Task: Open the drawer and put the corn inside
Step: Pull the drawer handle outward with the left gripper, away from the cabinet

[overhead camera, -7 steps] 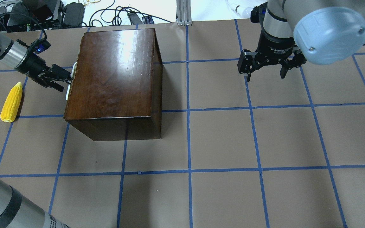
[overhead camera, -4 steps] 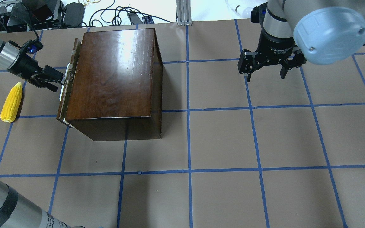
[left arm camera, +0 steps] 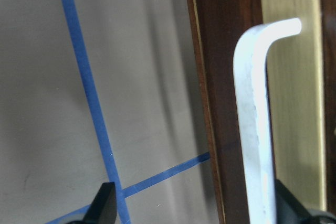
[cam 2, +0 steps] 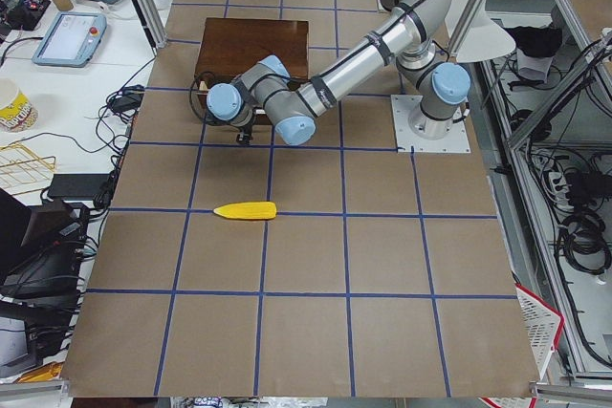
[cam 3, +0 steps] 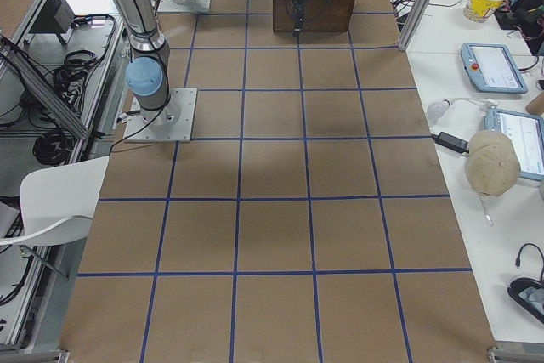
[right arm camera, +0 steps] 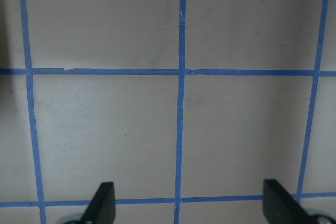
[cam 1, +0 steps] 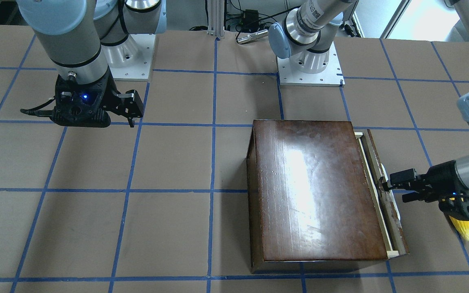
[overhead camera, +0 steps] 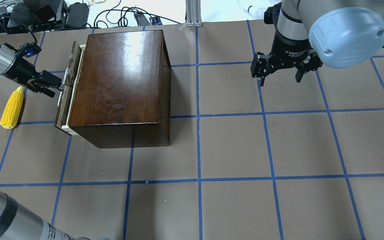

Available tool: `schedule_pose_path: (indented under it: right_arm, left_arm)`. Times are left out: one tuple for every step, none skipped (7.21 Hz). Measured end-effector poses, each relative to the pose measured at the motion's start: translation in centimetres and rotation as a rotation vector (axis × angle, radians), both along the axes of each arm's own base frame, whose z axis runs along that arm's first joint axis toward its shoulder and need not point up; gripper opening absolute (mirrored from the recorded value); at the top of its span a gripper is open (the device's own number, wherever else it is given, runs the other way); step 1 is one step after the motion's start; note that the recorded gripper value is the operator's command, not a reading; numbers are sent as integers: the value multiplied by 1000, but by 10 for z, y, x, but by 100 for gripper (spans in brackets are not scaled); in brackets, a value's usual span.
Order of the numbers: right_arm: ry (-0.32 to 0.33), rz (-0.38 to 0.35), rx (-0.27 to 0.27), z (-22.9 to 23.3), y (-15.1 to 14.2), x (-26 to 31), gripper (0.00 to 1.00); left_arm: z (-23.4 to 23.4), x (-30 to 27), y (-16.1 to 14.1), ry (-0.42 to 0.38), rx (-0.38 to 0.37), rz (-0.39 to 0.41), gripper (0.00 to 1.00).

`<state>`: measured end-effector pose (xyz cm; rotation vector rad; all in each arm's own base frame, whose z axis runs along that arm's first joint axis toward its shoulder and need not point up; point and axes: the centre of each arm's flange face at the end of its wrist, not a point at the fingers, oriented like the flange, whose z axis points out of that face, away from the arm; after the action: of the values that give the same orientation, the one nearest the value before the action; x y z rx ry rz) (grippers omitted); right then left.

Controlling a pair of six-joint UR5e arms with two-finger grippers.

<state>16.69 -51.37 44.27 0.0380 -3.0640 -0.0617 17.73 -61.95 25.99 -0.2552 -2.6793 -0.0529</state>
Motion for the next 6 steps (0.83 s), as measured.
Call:
schedule_pose_path:
  right_arm:
    - [0,0,0,0,0,0,100]
    - [0,0,0,0,0,0,100]
    - [0,0,0,0,0,0,100]
    - [0,0,0,0,0,0,100]
    - [0,0,0,0,0,0,100]
    - [0,0,0,0,0,0,100]
  left_arm:
    - [1,3,0,-13,-4,-3,100]
    - [4,5,-2,-21,-11,-5,100]
    - [8,7,-4,-30,-17,-7,100]
    - [10,9,-5,-42,-18,-10,100]
    - [12,11,-5,-52,-16,-12,100]
    - [12,12,-5,-57,-16,-14,100]
